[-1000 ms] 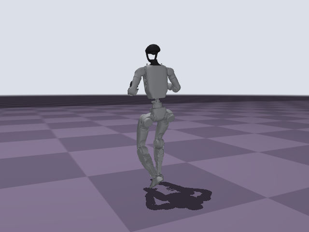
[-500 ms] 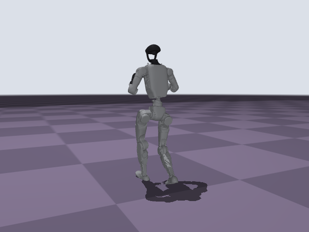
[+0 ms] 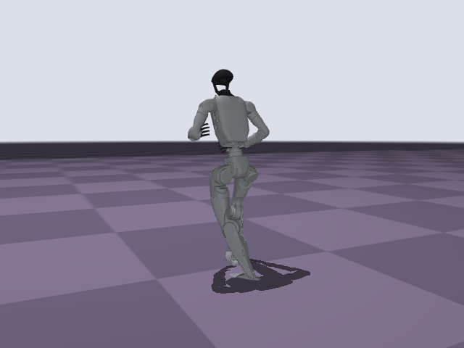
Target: Dance
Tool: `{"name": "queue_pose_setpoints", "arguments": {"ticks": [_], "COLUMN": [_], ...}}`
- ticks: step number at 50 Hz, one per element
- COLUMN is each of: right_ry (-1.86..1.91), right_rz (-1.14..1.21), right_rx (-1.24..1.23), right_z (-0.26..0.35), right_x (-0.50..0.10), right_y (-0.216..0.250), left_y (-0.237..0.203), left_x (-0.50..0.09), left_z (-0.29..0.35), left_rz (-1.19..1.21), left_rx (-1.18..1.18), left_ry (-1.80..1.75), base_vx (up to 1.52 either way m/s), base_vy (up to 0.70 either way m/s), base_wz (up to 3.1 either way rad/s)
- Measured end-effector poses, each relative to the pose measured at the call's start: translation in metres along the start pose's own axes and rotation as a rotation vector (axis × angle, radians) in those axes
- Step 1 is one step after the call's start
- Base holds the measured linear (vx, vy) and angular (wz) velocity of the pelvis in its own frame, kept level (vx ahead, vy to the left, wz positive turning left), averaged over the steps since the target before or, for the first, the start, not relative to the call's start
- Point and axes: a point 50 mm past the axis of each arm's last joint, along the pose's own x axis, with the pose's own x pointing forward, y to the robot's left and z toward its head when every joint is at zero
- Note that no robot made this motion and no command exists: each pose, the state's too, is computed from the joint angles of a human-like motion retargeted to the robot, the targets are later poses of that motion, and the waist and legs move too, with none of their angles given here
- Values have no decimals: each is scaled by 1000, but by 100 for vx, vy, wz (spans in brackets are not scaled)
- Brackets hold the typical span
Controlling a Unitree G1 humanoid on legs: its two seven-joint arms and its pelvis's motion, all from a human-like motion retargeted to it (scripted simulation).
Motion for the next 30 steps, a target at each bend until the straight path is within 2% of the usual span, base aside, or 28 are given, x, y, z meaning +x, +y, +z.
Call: {"name": "queue_pose_setpoints", "arguments": {"ticks": [7,13,17,21,26,30], "right_ry": [238,191,-44,-389,-726,-884], "right_rz": [-20,23,53,132,234,228], "right_rx": [-54,-48,2,60,151,254], "right_z": [-51,-44,4,81,160,195], "right_x": [-8,6,33,53,55,54], "right_y": [-12,-17,-13,1,19,21], "left_y": [1,-5,-5,-1,4,9], "left_x": [11,7,7,13,24,17], "left_z": [47,59,53,39,14,-3], "left_rz": [-8,-56,-59,-71,-95,-86], "left_rx": [166,196,220,294,361,351], "left_ry": [-194,-211,-168,-81,34,122], "base_vx": [-38,-27,-23,-21,-15,-5], "base_vy": [9,2,-2,-6,-10,-15], "base_wz": [53,30,25,36,7,-84]}}
